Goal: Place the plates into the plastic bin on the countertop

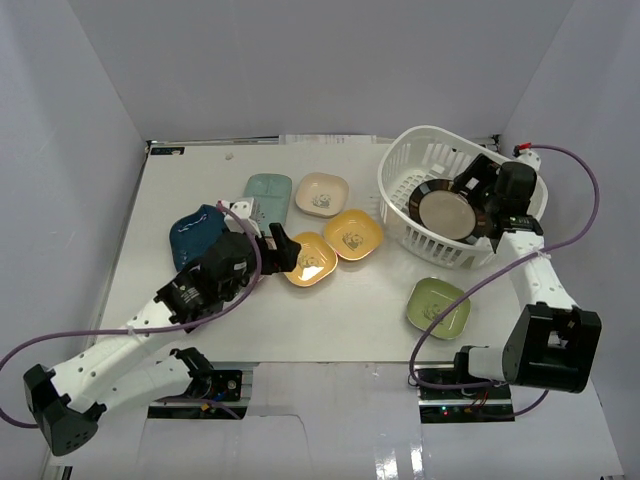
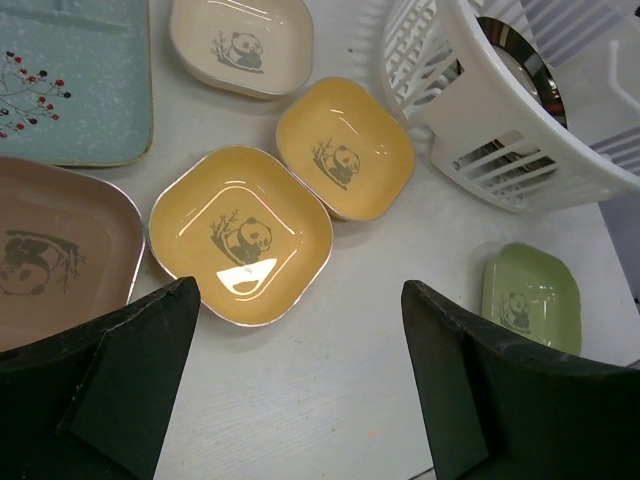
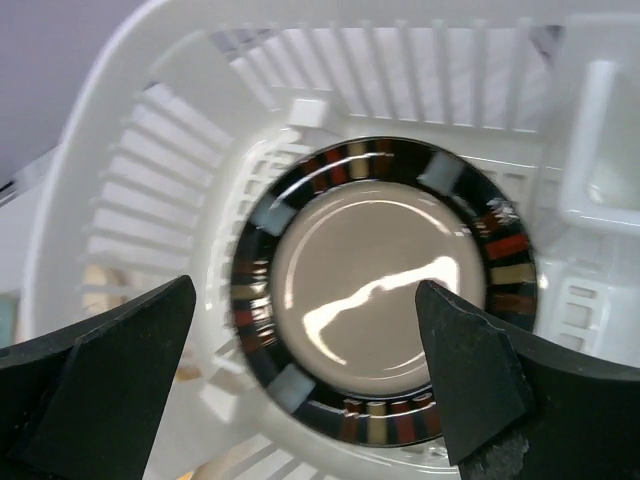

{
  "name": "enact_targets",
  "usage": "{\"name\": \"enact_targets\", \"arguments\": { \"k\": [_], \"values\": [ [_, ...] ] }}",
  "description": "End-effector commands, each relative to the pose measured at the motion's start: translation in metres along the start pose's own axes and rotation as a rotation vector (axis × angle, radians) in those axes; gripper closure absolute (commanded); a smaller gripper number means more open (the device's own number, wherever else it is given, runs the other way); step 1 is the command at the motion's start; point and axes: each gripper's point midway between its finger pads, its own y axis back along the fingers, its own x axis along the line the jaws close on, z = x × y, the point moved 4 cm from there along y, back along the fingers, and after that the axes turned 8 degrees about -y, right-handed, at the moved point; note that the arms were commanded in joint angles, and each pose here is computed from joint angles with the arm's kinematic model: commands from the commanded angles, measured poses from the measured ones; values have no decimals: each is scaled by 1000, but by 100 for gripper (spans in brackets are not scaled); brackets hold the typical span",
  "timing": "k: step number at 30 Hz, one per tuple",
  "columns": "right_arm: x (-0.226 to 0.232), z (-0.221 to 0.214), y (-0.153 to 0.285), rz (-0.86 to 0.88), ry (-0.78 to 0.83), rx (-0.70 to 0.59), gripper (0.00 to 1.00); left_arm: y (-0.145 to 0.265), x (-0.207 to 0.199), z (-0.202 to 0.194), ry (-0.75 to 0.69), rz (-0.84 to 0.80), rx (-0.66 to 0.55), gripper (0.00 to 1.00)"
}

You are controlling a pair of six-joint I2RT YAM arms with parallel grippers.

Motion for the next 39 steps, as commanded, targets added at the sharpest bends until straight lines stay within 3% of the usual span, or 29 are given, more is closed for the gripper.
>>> {"name": "enact_targets", "arguments": {
  "k": [1,2,5,12,16,22,29,35,39],
  "values": [
    [57,9,29,224,68,-63,2,-12,6,32,6,97,-96,8],
    [93,-19,44,373,111,22,1,-23,8,31,-2,121,-75,10],
    [142,-69,84,616,185,141,7,-50,35,43,56,187,-28,12],
    [165,-150,167,909,236,298,35,-50,153,68,291,411,-36,19],
    [163,-190,194,994,255,393,37,-31,230,66,345,651,-48,25],
    [160,-228,215,1062,299,492,35,-12,310,17,421,818,68,30],
    [158,-239,221,1084,325,515,34,-25,341,-42,488,702,210,29],
    [158,-251,221,1102,357,565,33,-49,350,-49,459,585,234,28],
    [157,-263,221,1105,369,604,32,-61,362,-64,479,589,277,35]
  ]
}}
